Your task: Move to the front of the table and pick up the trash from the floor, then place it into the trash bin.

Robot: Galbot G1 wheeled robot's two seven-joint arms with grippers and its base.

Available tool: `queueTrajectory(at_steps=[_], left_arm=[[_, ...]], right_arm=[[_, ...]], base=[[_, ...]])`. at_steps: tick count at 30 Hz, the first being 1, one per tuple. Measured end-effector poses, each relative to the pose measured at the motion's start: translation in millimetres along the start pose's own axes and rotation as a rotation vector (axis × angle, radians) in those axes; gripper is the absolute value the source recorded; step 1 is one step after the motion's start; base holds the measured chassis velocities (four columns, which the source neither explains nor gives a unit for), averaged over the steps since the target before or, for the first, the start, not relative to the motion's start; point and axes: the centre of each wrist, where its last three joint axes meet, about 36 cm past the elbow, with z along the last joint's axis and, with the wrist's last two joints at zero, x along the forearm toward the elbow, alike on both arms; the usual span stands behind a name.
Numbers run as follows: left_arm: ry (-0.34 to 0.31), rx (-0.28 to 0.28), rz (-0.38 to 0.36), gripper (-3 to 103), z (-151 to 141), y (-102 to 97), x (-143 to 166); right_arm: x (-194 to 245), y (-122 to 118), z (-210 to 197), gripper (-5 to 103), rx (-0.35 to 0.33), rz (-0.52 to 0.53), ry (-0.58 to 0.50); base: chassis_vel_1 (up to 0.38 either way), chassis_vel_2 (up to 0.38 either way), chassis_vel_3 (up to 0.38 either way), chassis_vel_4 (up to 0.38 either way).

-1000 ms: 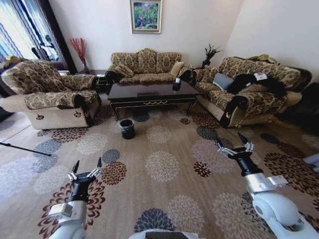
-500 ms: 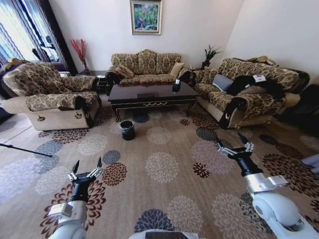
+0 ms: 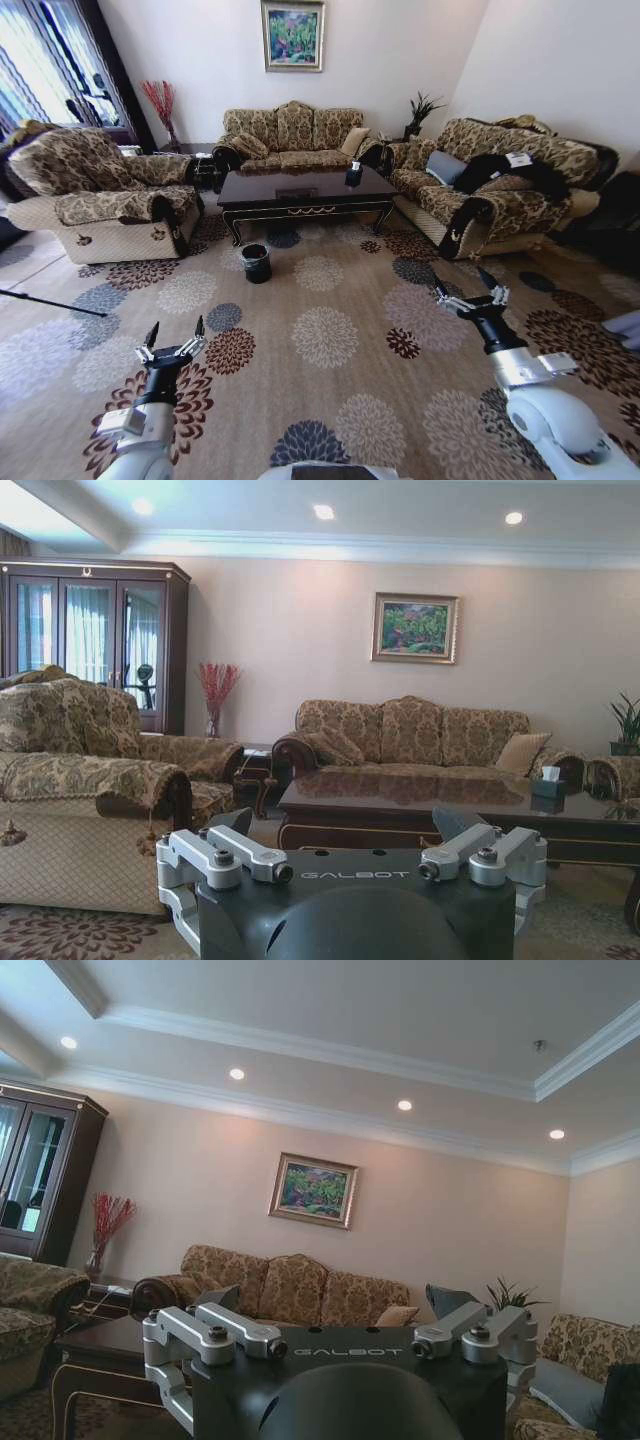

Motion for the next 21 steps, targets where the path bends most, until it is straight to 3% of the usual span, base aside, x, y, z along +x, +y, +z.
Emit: queueTrajectory(at_steps=[21], left_arm=[[0.0, 0.0, 0.0, 100, 0.0, 0.0, 0.0]], right_arm=[[0.0, 0.0, 0.0, 100, 0.0, 0.0, 0.0]], base=[[0.0, 0.0, 0.0, 0.0]])
